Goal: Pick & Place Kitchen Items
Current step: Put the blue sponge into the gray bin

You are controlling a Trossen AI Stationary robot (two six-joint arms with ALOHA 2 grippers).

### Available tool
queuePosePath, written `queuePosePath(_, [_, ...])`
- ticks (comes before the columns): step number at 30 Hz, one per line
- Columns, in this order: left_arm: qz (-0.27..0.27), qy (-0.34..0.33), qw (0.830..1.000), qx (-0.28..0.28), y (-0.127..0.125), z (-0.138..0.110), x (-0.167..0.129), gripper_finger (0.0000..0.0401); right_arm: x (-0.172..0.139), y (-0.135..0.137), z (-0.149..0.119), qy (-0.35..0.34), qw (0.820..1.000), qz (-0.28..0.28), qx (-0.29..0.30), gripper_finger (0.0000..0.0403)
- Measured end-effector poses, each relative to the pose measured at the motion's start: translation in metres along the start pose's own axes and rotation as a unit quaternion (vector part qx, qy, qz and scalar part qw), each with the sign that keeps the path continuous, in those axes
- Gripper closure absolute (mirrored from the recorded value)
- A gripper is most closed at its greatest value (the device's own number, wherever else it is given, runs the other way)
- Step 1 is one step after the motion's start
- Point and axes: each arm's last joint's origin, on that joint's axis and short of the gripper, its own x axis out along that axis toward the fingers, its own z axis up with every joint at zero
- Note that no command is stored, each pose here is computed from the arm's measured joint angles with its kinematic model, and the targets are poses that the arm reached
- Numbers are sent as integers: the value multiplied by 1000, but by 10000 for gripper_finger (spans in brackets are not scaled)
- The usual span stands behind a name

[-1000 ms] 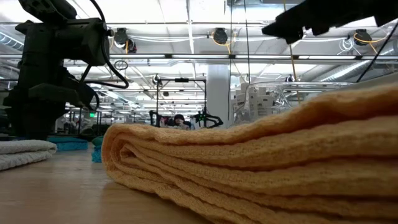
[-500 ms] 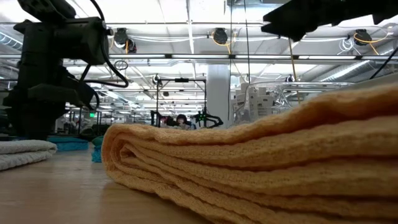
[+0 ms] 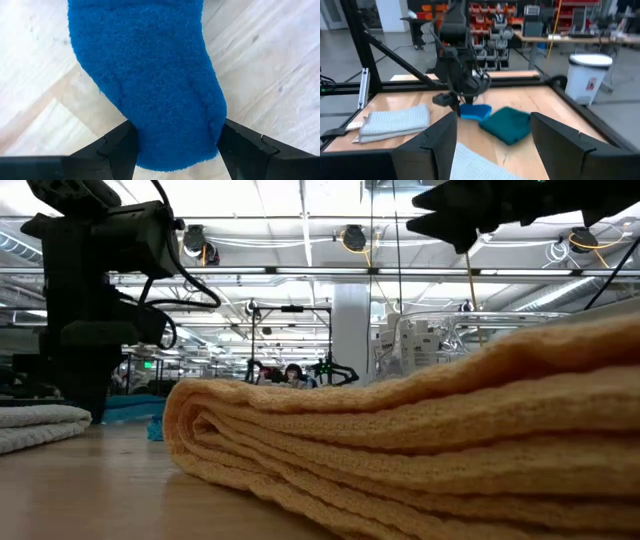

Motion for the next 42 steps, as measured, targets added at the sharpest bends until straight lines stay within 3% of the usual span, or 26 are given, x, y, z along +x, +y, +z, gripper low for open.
queuePosePath(13, [-10, -25, 1000, 14, -5, 1, 0, 153, 2, 0, 1, -7, 999, 1, -37, 179])
queuePosePath(30, [2, -10, 1000, 13, -13, -19, -3, 155, 2, 0, 1, -7, 999, 1, -51, 179])
queuePosePath(34, [-3, -4, 1000, 13, -13, -19, -3, 179, 2, 0, 1, -7, 999, 1, -51, 179])
queuePosePath(42, [-9, 3, 1000, 22, -14, -19, -5, 270, 2, 0, 1, -7, 999, 1, -51, 179])
